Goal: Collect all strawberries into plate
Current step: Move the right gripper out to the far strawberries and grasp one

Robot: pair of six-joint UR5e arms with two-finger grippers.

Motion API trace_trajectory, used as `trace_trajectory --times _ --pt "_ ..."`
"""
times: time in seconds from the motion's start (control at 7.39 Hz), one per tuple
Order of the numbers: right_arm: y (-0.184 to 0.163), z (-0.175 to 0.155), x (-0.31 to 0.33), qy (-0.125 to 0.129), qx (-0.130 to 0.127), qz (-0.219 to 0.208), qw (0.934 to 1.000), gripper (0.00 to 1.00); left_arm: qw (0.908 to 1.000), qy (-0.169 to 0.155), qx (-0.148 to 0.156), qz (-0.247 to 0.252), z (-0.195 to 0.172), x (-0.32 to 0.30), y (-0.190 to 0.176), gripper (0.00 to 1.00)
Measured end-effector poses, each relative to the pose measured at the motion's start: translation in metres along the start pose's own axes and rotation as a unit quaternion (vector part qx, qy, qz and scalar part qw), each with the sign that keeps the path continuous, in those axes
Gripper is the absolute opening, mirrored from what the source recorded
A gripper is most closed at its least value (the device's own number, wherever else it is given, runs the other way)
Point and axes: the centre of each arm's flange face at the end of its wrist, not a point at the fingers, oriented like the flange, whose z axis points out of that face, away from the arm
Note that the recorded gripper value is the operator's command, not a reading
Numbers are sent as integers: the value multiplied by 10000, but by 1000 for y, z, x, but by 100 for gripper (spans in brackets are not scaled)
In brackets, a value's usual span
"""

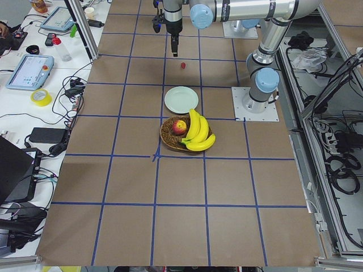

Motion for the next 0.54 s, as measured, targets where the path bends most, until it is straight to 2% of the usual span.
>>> trace_trajectory --times 0.14,0.27,0.41,0.54 --pt "4 20 46 5 -178 -215 9996 99 10000 0 2 2 0 1 0 100" --pt "16 47 75 -81 -289 -217 9993 100 10000 -4 6 5 0 1 0 100" --pt "28 73 84 -135 -169 -186 9996 100 10000 -7 9 12 0 1 0 100" --pt "36 89 87 -104 136 -154 9997 100 10000 -11 9 17 0 1 0 100"
